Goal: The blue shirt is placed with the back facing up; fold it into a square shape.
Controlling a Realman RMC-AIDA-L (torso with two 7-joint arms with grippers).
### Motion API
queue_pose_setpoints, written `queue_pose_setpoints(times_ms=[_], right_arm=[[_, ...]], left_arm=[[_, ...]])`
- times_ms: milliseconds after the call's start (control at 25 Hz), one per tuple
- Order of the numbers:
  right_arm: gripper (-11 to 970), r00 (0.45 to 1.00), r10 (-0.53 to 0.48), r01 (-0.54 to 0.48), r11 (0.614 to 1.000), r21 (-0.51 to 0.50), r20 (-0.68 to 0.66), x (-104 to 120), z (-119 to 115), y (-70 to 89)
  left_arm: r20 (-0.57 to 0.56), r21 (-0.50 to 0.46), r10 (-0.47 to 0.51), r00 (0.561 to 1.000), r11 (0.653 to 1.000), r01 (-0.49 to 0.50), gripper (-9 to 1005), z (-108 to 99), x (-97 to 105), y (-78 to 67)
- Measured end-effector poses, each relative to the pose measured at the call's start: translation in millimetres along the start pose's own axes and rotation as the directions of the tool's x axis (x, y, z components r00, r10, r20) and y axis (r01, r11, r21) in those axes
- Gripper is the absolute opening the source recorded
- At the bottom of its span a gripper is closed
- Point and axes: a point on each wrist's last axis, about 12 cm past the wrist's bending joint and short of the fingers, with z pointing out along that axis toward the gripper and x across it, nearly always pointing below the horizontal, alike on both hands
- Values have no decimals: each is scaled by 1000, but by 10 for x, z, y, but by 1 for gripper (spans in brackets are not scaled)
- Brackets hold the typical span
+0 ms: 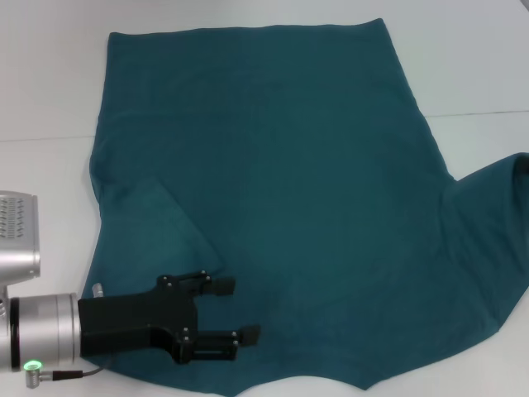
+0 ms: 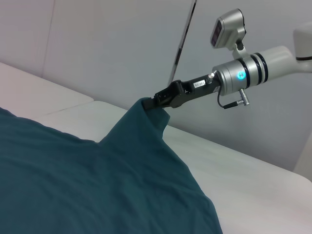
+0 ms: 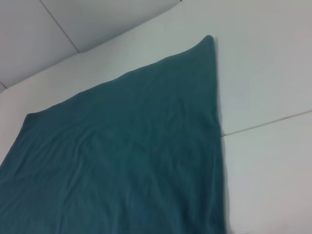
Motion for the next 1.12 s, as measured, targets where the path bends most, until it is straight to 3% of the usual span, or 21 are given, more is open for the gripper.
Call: queue_pose_setpoints(times_ms=[360, 440, 600, 720, 840, 1000, 1120], right_arm=[[13, 1000, 13, -13, 1000, -28, -3, 19, 61, 73], [13, 1000, 27, -26, 998, -64, 3, 9, 144, 169], [14, 999, 29, -27, 990, -135, 14, -36, 464, 506], [18, 999, -39, 39, 986, -165, 1, -55, 801, 875], [24, 995, -100, 101, 985, -141, 13, -47, 1023, 1116], [165, 995, -94, 99, 984, -149, 39, -58, 1084, 1203], [266, 996, -72, 81, 983, -164, 57, -57, 1013, 1141]], left_arm=[[2, -2, -6, 1000, 1000, 6, 887, -2, -4, 4], [3, -4, -7, 1000, 1000, 7, 887, -3, -9, 8], [4, -12, 1, 1000, 1000, -1, 887, -16, -33, 26], [3, -14, 4, 1000, 1000, -4, 887, -22, -41, 31], [3, -15, 5, 1000, 1000, -5, 887, -24, -41, 33], [-2, -25, 1, 1000, 1000, -1, 887, -34, -23, 38], [-4, -33, 0, 1000, 999, 0, 887, -38, -14, 43]])
